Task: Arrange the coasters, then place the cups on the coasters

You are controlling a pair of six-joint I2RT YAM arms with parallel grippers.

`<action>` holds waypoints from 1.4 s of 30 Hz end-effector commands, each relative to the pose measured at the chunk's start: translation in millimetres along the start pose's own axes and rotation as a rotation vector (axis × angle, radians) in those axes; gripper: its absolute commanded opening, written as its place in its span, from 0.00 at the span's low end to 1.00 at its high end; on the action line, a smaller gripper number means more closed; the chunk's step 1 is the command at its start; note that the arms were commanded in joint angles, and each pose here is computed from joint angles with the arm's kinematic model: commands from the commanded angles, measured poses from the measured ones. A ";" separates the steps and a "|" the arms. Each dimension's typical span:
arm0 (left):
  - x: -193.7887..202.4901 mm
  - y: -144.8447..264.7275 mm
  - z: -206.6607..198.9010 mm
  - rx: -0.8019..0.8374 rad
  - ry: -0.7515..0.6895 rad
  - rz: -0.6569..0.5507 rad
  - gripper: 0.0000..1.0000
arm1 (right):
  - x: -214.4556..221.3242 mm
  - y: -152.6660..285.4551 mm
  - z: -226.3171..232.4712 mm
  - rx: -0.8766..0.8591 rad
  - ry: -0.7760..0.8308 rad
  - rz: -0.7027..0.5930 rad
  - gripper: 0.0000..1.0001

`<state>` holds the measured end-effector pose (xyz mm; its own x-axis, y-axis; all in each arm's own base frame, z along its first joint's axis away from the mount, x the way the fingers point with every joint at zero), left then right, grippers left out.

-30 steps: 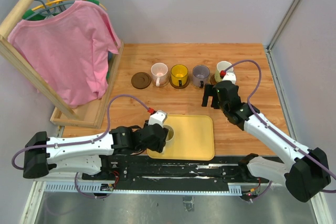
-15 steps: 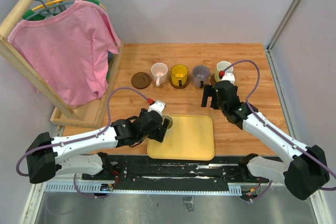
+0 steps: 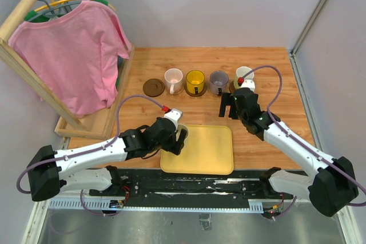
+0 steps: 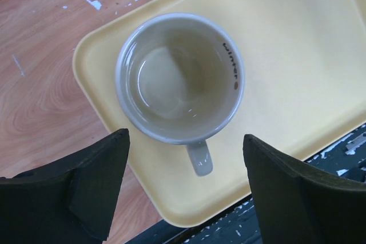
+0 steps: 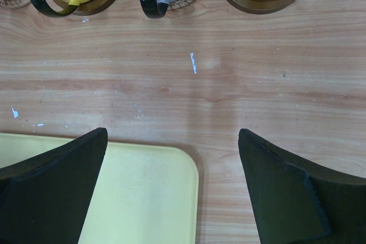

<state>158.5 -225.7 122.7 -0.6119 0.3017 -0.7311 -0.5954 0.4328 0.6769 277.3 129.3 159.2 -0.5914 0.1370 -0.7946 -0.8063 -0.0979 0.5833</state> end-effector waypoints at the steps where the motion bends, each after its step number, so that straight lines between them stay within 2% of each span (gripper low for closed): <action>1: -9.2 -1.0 -10.9 0.066 0.031 -0.037 0.84 | 0.5 -1.1 -2.0 0.007 -0.017 0.011 0.98; 6: 1.4 -9.6 -10.4 0.054 0.034 0.001 0.79 | 0.9 0.7 -3.9 0.012 -0.015 0.007 0.98; 22: 22.7 -18.1 8.8 -0.055 0.034 0.038 0.47 | 3.6 -0.8 -2.2 0.005 -0.022 0.021 0.98; 31: 28.2 -19.2 23.1 -0.114 0.015 0.057 0.49 | 4.9 -2.3 -0.4 -0.002 -0.025 0.031 0.98; 42: 31.9 -30.2 25.4 -0.094 -0.005 0.086 0.53 | 3.8 -4.9 3.3 -0.010 -0.025 0.041 0.98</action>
<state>167.4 -208.4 84.5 -0.6642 0.3183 -0.6764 -0.5940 0.3248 0.7360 276.5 134.8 151.9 -0.6190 0.1462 -0.7717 -0.7854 -0.1191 0.6074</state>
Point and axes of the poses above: each gripper's point midway between its finger pads, its own y axis back along the fingers, its own z axis along the line the jaws close on, x = y × z, the point moved 3 cm from there along y, back along the fingers, and after that the axes turned 3 degrees about -y, right-handed, at the moved point
